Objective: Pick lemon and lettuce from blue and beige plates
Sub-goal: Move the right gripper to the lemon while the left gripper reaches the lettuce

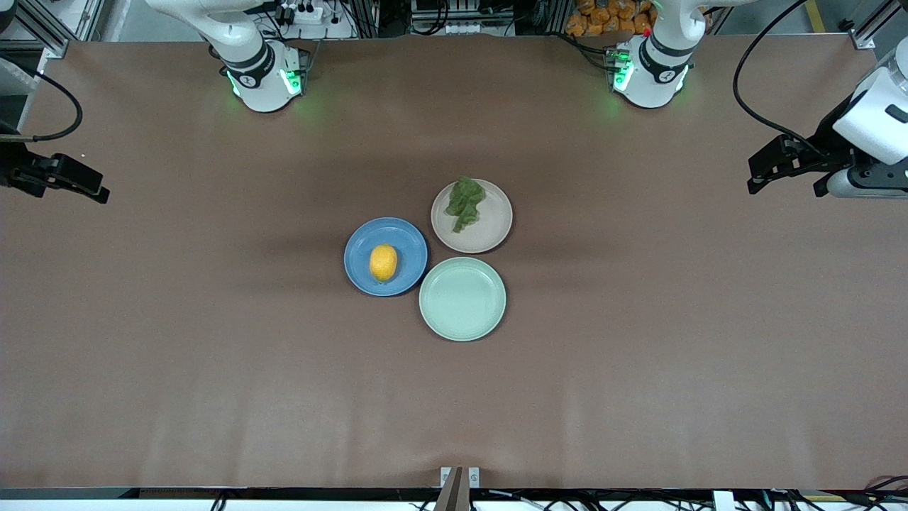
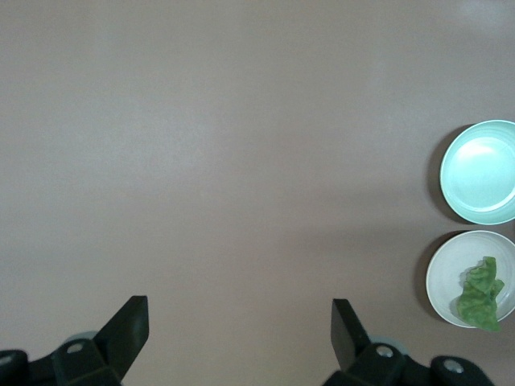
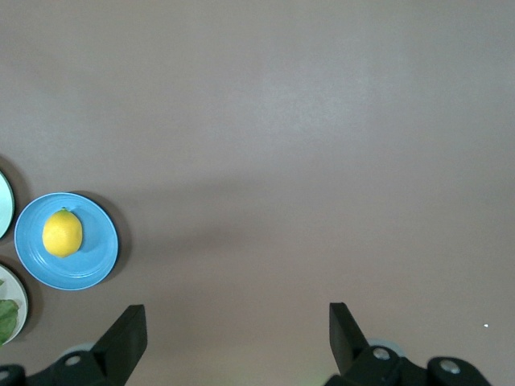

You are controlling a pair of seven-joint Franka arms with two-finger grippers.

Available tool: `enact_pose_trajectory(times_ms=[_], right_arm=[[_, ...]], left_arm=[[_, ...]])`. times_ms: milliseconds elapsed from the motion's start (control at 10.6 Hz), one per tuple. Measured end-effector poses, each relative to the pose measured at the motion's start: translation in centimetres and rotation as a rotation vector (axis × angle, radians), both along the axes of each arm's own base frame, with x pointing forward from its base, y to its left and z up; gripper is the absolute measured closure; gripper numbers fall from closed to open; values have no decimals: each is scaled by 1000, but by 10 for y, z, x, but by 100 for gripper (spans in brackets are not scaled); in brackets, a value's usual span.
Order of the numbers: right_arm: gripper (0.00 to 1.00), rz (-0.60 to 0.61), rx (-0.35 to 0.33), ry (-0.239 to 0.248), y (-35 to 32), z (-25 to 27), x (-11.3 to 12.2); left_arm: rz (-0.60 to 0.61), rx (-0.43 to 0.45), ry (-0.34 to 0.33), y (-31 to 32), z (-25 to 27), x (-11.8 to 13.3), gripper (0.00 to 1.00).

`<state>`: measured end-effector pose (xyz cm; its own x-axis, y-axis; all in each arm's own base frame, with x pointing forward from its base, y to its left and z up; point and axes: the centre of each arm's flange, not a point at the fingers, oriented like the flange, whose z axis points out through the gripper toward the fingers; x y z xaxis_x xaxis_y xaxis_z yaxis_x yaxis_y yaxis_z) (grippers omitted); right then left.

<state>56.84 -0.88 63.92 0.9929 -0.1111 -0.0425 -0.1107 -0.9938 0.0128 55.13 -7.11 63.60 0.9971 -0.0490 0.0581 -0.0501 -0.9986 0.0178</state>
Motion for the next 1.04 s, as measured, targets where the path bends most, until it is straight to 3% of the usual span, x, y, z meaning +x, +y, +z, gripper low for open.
enact_pose_trajectory(times_ms=[565, 1035], right_arm=[[0, 0, 0, 0, 0, 0, 0], [0, 2, 5, 10, 22, -6, 2]], left_arm=[[-16, 1, 13, -9, -7, 2, 0], [-131, 6, 93, -74, -51, 8, 0]])
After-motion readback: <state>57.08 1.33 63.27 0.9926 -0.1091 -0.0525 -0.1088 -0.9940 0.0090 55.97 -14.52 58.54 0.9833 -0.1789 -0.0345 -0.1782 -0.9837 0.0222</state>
